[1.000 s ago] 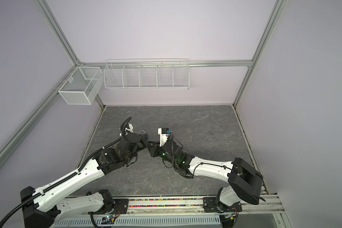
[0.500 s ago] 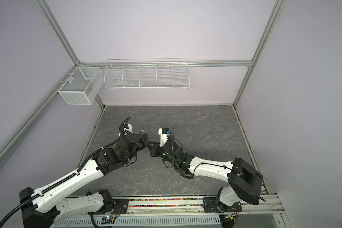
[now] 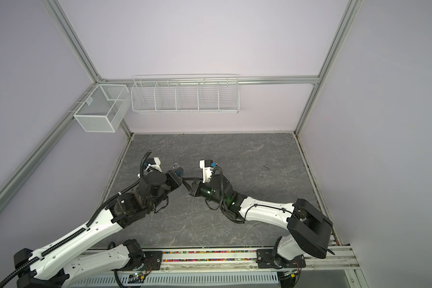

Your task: Unlock with the key

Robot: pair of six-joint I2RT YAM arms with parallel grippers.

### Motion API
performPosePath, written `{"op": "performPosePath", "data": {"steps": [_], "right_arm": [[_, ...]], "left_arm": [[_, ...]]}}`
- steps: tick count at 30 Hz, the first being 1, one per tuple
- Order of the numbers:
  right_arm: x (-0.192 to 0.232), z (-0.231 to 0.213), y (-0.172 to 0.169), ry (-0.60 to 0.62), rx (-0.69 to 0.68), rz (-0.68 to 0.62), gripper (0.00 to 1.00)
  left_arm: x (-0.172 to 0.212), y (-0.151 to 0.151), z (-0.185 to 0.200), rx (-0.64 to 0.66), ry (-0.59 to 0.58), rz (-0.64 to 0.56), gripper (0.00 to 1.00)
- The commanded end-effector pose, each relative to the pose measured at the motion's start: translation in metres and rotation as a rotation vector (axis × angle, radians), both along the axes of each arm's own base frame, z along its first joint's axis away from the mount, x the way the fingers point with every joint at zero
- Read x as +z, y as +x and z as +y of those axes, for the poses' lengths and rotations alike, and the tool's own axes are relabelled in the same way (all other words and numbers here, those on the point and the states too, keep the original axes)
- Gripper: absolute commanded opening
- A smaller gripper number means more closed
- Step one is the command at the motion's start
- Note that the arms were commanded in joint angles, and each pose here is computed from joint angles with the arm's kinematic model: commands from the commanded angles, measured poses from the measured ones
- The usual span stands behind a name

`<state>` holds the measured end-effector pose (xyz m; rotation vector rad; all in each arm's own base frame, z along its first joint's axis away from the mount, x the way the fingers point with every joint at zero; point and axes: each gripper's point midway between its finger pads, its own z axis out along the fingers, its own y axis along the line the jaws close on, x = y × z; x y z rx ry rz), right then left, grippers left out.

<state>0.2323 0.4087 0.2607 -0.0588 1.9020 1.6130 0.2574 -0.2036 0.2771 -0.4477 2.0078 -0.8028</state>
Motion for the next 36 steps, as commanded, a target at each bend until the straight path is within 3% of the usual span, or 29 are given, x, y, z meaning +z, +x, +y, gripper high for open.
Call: {"op": "performPosePath", "data": {"steps": [1, 6, 12, 27, 36], "right_arm": [[0.015, -0.006, 0.015, 0.124, -0.026, 0.043, 0.07], [0.025, -0.010, 0.017, 0.177, -0.009, 0.072, 0.07], [0.028, -0.011, 0.020, 0.232, 0.024, 0.160, 0.07], [0.053, -0.012, 0.018, 0.335, 0.056, 0.145, 0.07], [0.064, -0.010, 0.015, 0.367, 0.074, 0.137, 0.07]], "left_arm": [[0.004, -0.011, -0.017, -0.097, -0.105, 0.015, 0.00], [0.000, -0.013, -0.027, -0.165, -0.143, 0.040, 0.00], [-0.012, -0.007, -0.020, -0.139, -0.134, 0.062, 0.00], [-0.011, -0.001, -0.023, -0.131, -0.236, 0.060, 0.00], [0.002, -0.003, -0.027, -0.177, -0.299, -0.008, 0.00]]}}
